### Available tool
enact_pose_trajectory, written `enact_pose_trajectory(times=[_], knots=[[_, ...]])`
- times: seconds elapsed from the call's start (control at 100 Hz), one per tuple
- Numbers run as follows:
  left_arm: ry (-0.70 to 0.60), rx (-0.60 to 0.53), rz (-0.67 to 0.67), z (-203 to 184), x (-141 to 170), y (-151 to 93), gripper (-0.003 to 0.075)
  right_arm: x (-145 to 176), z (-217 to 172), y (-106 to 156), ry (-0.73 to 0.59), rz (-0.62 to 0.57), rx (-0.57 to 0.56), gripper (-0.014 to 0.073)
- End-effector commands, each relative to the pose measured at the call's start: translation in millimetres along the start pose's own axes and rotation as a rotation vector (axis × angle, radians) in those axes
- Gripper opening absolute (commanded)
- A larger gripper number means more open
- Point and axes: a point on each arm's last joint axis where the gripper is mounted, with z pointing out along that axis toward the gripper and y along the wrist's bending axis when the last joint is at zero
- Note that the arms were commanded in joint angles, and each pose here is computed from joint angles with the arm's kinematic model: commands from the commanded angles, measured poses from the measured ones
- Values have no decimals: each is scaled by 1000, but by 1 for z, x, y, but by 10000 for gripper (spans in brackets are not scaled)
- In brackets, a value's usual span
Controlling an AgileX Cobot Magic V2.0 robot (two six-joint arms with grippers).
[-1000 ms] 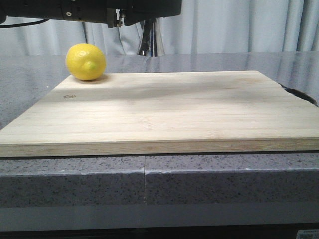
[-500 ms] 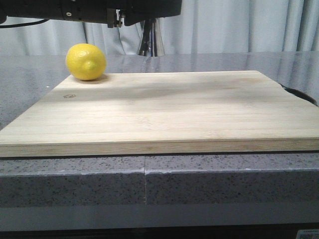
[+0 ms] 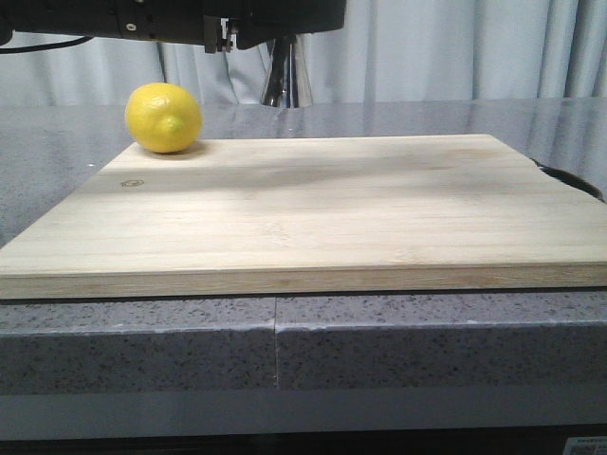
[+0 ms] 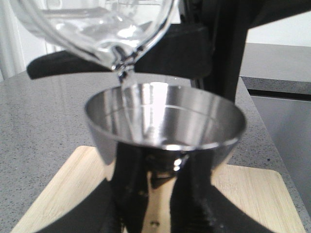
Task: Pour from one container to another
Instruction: 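Tilt the beaker with the right gripper, pouring liquid into the jigger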
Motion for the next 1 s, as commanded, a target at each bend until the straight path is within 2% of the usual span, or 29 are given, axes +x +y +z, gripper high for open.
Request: enact_pose_trajectory(times=[0.0,0.82,0.9,0.99], knots=[[-164,55,38,-3,-41,-13,205,0,-13,-26,-6,-21,82,294],[-164,55,38,-3,-41,-13,205,0,-13,-26,-2,-124,81,294],[-164,55,38,-3,-41,-13,205,0,-13,-26,-4,-81,81,294],[-164,55,38,-3,-41,-13,205,0,-13,-26,-9,39,81,294]])
